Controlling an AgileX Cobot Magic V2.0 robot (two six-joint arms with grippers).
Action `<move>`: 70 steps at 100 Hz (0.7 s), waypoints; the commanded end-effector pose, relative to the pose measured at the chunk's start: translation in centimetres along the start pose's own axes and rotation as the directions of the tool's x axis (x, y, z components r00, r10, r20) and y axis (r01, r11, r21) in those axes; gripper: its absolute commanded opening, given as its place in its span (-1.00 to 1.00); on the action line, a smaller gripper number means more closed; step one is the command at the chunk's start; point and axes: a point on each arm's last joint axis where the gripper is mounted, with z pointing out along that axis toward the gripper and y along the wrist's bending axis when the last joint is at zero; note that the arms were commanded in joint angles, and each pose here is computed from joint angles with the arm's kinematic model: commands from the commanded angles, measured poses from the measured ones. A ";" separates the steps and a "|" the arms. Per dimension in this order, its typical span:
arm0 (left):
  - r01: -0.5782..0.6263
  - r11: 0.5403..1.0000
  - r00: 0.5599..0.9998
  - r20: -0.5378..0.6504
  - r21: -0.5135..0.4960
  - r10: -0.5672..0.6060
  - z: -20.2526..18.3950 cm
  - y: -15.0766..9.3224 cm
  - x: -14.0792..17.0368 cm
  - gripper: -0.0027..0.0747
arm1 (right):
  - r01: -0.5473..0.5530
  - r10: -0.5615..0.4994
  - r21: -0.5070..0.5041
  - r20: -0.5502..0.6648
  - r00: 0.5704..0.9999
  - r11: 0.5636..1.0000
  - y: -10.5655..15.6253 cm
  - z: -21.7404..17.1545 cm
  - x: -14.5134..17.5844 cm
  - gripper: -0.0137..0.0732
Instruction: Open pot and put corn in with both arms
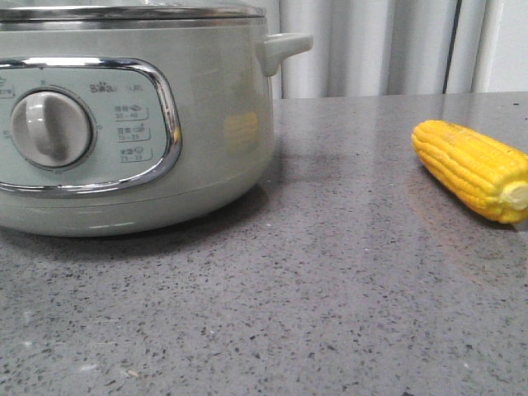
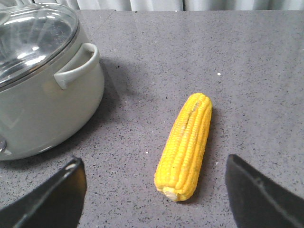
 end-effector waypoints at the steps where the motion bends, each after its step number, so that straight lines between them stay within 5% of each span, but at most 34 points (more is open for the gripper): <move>1: -0.018 0.999 0.997 0.072 0.028 0.016 1.5 -0.2 -2.4 0.23 | 0.002 -0.004 0.023 0.106 0.994 1.000 -0.1 -0.3 -1.7 0.54; 15: -0.020 0.997 0.998 0.059 0.080 0.015 4.8 -0.7 -3.3 0.43 | 0.002 -0.004 0.025 0.112 0.994 1.000 -0.1 -0.4 -1.8 0.54; 70: 0.008 0.993 1.000 0.014 0.119 -0.010 15.8 -4.2 -1.0 0.43 | 0.002 -0.004 0.022 0.101 0.995 1.000 -0.1 -0.3 -1.7 0.54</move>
